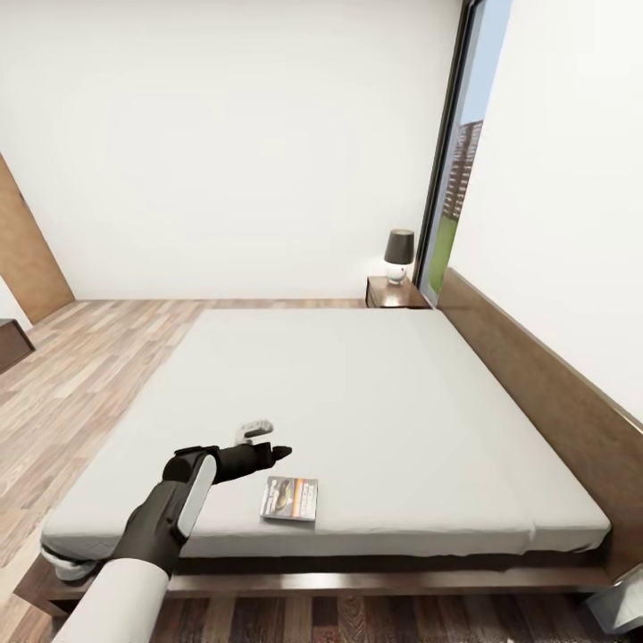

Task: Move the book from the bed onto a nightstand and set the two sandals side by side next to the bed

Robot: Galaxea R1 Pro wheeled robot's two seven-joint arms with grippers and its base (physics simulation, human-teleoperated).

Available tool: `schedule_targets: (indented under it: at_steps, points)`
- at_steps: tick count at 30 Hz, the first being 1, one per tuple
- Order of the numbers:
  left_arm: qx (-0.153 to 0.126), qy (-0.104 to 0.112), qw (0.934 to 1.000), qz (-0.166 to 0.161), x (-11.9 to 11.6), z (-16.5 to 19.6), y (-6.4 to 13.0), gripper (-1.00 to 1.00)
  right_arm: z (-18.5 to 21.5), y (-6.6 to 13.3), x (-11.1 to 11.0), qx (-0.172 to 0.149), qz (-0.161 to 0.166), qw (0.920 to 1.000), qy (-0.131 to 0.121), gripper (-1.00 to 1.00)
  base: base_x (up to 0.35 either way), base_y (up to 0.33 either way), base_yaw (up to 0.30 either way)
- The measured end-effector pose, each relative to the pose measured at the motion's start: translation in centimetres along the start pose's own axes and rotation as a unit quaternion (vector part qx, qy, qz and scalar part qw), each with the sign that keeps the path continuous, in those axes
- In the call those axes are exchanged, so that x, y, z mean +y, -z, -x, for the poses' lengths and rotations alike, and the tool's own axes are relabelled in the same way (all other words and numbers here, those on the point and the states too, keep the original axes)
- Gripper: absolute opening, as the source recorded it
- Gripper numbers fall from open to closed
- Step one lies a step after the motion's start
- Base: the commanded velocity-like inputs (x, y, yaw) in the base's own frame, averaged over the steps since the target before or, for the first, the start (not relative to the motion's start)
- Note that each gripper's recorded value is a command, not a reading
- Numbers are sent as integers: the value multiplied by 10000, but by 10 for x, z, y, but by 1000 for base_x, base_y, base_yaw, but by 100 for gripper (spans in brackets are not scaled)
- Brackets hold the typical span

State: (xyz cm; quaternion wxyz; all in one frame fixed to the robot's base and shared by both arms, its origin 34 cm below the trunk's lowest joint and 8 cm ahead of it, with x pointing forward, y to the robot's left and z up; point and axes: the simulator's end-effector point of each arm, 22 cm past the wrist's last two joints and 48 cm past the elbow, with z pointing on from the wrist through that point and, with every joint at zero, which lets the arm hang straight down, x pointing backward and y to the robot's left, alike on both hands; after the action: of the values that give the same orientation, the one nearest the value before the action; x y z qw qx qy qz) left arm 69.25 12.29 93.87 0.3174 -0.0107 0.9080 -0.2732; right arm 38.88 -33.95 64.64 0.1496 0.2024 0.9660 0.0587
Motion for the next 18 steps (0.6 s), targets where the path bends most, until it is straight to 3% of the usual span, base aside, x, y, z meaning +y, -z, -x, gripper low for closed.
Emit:
schedule_targets:
  at_steps: [2,6,8,12,16,18]
  points:
    - [-213,25,9996,164,11,10,-2,100,-1,0,0,14,-5,10000,6,100,0,0,0]
    - [-951,249,9930,649,37,35,-5,100,-4,-1,-2,44,-18,10000,7,100,0,0,0]
    - [-1118,386,9882,973,43,37,-9,100,-5,-2,-2,57,-24,10000,7,100,0,0,0]
    - [-1253,463,9814,1378,53,48,-9,100,-7,-3,-3,83,-36,10000,6,100,0,0,0]
    - [-1284,679,9805,1321,52,49,-12,100,-9,-4,-4,113,-49,9999,9,100,0,0,0]
    - [-1319,958,9822,929,37,51,-17,100,-10,-4,-5,126,-54,9999,10,100,0,0,0]
